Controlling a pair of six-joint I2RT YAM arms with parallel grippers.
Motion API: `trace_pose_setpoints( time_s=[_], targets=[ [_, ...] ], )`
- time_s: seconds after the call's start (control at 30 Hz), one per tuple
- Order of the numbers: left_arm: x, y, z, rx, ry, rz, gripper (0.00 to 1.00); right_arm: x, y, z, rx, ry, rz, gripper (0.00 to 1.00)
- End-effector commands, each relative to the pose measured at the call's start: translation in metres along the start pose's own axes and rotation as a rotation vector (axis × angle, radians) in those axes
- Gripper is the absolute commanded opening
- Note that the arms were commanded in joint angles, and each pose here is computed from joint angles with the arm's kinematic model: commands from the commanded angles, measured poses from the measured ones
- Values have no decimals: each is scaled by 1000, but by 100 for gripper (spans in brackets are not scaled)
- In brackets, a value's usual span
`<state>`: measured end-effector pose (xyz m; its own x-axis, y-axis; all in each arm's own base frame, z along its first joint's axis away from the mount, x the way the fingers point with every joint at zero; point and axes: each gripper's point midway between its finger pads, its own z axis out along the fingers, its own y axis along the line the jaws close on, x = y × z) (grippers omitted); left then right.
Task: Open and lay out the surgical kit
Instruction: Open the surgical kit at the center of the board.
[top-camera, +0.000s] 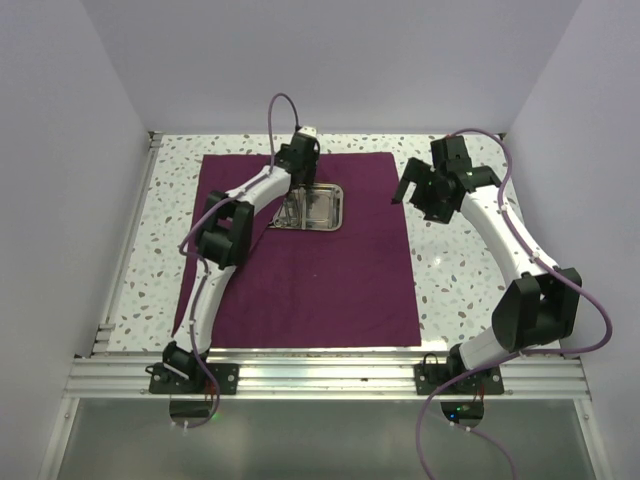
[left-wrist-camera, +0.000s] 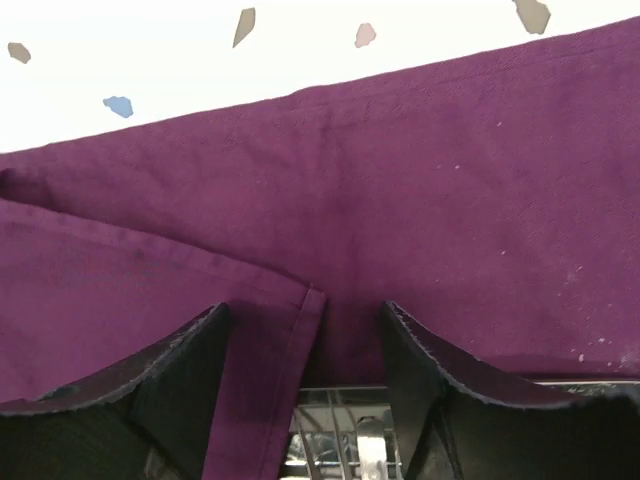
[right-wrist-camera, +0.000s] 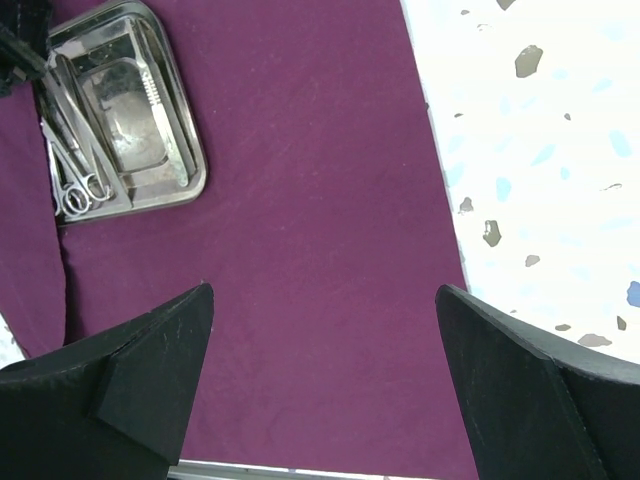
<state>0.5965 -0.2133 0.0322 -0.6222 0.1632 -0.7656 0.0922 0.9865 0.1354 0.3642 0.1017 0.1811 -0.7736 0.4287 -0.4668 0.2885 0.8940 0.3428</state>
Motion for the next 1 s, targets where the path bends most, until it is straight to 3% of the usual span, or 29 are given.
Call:
trace_pose_setpoints(
  time_s=[0.0,0.5,0.6,0.63,0.73,0.97],
  targets=[
    [-10,14,-20,-46,-8,20,64,-4,-7,1,32,-11,-27,97],
    [-25,27,-20,-91,-46,19,46,17,-24,11,69,39,-58,97],
    [-30,32,-18,-104,-54,17,31,17,-26,11,74,41,-64,97],
    [-34,35,-19,-109,-63,13,21,18,-27,12,75,42,-64,96],
    [-50,47,-27,-147,-105,-4,3,17,-26,13,75,42,-69,96],
    [-98,116,-60,-241,-215,-44,0,8,-18,21,63,39,-62,96]
  ],
)
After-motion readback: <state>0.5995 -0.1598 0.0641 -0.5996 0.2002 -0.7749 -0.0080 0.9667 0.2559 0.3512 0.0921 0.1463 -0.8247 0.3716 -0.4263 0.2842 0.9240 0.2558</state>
